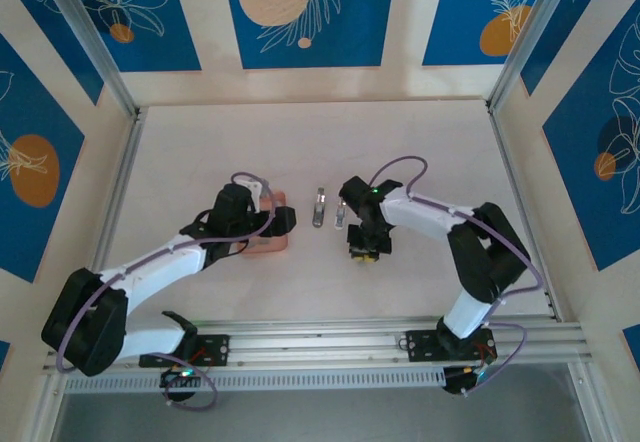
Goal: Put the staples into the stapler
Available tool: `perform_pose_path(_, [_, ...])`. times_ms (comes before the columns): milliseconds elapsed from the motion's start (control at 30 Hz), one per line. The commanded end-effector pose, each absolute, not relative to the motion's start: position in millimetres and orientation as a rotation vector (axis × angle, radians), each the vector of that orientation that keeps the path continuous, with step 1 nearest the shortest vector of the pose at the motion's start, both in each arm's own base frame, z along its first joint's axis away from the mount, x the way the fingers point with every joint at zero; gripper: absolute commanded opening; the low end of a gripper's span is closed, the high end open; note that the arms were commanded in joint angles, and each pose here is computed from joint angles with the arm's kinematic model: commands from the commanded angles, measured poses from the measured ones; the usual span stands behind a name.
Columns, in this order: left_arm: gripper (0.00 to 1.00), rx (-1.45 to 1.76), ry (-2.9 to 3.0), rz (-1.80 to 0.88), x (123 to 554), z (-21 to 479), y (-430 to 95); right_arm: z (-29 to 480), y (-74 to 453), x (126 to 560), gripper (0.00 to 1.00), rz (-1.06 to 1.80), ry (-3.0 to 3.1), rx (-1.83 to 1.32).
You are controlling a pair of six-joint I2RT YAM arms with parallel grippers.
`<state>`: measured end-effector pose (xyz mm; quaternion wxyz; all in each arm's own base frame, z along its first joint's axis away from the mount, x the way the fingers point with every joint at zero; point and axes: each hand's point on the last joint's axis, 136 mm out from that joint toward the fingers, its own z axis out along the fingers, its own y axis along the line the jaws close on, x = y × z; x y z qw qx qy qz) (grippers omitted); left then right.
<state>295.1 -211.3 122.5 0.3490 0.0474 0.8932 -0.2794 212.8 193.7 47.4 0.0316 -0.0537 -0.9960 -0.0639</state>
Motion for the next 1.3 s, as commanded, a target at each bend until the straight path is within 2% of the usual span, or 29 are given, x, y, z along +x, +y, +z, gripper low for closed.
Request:
perform_pose_path(0, [0.93, 0.13, 2.222, -0.696, 297, 139, -207, 62, 196, 230, 0.17, -0.219, -3.174, -0.276])
perform_pose_path(567, [1.0, 0.213, 1.995, -0.525, 311, 166, -186, 83, 237, 294, 0.16, -0.309, -3.39, -0.29])
perform_pose_path(1000, [1.0, 0.195, 2.056, -0.518, 330, 143, -180, 91, 246, 311, 0.16, -0.255, -3.464, -0.288])
perform_pose_path(1267, [1.0, 0.17, 2.072, -0.427, 339, 139, -166, 89, 269, 327, 0.16, -0.262, -3.481, -0.203])
